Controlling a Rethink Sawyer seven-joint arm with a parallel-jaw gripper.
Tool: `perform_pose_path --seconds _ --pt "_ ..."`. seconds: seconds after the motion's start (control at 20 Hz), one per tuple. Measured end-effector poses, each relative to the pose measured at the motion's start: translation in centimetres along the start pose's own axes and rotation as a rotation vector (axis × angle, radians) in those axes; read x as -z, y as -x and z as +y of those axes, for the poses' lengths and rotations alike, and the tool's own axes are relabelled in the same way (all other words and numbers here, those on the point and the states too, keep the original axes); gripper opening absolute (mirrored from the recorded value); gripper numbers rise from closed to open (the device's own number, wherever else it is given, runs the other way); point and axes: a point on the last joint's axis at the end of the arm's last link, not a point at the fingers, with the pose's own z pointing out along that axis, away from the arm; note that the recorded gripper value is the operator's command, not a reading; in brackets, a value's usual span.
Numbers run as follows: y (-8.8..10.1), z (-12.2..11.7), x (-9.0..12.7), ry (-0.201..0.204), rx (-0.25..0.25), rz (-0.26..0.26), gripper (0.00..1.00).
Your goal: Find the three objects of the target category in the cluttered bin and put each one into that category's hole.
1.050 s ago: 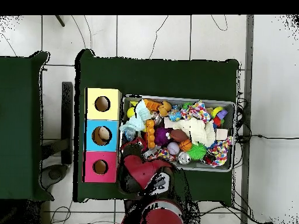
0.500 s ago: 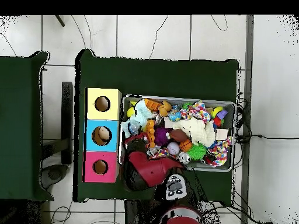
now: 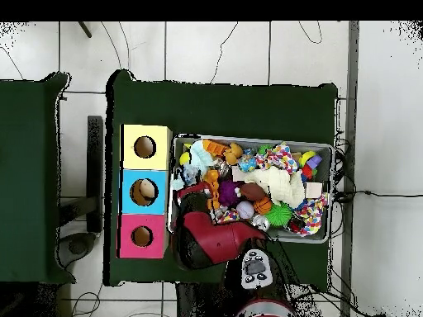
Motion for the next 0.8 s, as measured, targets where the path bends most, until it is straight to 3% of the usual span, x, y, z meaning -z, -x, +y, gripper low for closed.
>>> perform_pose_path --seconds 0.5,0.8 --pt "2.4 -2.4 1.9 -0.017 -0.048 -0.038 0.00" --pt "2.7 -2.9 2.9 -0.002 -0.058 0.039 0.00"
